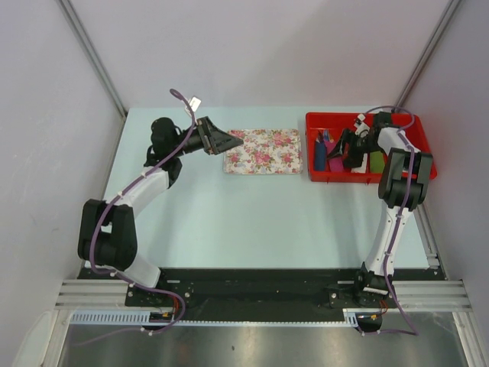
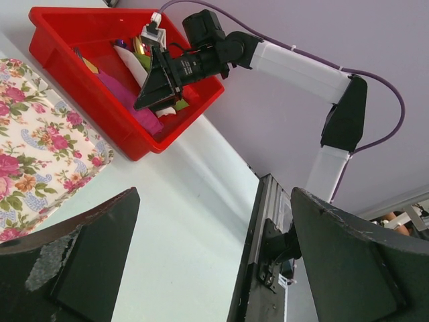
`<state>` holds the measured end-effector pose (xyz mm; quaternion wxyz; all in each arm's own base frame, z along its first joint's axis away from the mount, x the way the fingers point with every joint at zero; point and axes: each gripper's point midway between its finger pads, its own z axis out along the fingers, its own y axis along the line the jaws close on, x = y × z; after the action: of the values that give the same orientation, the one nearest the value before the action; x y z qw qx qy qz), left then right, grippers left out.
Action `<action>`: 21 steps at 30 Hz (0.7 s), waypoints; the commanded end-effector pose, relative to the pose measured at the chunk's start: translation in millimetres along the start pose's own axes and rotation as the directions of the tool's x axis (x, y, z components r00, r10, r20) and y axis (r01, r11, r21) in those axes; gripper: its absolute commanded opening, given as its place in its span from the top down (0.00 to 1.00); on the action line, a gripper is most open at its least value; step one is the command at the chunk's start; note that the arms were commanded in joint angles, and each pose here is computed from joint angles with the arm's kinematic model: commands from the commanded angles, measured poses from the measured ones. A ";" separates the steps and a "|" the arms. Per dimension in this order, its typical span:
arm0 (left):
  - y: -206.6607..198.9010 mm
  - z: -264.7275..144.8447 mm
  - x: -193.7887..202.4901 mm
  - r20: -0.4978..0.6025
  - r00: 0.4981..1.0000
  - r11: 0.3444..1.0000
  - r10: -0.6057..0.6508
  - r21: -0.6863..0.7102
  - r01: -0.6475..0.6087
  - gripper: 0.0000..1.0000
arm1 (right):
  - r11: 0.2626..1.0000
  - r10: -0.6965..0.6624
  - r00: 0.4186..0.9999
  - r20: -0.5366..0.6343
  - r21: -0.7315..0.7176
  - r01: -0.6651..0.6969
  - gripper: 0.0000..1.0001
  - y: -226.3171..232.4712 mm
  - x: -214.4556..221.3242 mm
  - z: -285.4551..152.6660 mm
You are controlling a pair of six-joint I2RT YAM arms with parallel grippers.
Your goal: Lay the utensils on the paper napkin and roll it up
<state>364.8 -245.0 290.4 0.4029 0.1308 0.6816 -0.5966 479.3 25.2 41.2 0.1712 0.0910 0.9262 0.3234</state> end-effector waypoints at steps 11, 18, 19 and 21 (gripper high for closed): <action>11.2 -0.7 -24.5 0.015 0.994 0.987 0.104 -0.128 -0.102 0.00 | 0.977 -0.137 0.985 0.107 0.180 0.116 0.00 12.4 -31.6 -29.5; 55.0 -19.8 -29.9 -0.071 0.995 0.925 0.063 -0.371 -0.085 0.00 | 0.936 -0.329 0.900 0.285 0.228 0.269 0.00 68.6 -79.6 -90.0; 60.6 -24.3 -31.3 -0.075 0.996 0.915 0.049 -0.397 -0.075 0.01 | 0.930 -0.348 0.887 0.303 0.229 0.286 0.00 74.8 -84.4 -96.2; 67.3 -31.3 -31.9 -0.108 0.994 0.894 0.028 -0.442 -0.073 0.00 | 0.921 -0.385 0.852 0.355 0.210 0.329 0.00 98.5 -94.7 -117.3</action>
<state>408.4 -218.5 286.2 0.4281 0.1017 0.7600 -0.4783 503.2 8.9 96.2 0.2597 0.0509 0.9409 0.2114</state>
